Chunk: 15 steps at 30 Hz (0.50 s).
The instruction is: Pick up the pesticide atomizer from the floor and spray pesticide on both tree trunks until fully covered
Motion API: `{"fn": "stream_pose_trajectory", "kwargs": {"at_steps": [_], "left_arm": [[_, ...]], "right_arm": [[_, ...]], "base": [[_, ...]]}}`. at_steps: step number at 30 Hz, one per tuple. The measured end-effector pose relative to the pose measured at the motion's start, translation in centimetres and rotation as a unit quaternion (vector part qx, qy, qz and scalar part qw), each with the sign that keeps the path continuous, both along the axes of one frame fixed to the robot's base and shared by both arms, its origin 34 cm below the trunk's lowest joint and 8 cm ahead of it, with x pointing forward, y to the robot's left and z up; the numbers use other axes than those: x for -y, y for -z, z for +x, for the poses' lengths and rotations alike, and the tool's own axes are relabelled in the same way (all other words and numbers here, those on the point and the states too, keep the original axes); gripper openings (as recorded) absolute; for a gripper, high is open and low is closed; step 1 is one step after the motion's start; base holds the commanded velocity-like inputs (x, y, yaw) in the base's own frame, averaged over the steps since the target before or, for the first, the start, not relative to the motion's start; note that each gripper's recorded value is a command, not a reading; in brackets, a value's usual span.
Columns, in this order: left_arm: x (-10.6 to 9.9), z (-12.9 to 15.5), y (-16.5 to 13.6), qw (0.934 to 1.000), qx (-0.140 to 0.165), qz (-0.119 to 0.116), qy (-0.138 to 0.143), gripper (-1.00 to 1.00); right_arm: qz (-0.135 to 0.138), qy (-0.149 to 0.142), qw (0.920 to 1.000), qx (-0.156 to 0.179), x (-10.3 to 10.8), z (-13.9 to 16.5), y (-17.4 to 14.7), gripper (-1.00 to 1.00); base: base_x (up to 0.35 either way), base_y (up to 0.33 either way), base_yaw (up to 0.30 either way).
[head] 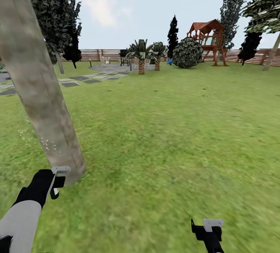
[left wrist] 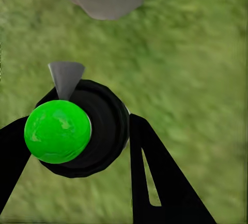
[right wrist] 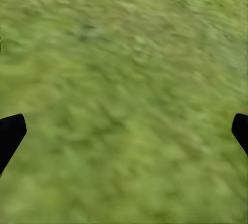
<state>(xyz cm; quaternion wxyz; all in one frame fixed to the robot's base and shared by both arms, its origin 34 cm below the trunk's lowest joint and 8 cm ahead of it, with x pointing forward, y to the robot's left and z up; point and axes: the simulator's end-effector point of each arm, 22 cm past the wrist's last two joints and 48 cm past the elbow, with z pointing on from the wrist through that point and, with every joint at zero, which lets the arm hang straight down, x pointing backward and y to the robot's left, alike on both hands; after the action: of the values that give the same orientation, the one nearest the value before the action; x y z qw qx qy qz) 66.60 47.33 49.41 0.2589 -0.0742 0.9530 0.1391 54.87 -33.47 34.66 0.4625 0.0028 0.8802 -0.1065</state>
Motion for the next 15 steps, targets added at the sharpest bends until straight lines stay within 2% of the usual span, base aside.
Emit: {"fn": "stream_pose_trajectory", "kwargs": {"at_steps": [15], "left_arm": [[0.0, -0.01, 0.01, 1.0, 0.0, -0.001, -0.001, -1.0]], "right_arm": [[0.0, -0.001, 1.0, 0.0, -0.13, 0.01, 0.01, 1.0]], "base": [[0.159, -0.262, 0.276]]}}
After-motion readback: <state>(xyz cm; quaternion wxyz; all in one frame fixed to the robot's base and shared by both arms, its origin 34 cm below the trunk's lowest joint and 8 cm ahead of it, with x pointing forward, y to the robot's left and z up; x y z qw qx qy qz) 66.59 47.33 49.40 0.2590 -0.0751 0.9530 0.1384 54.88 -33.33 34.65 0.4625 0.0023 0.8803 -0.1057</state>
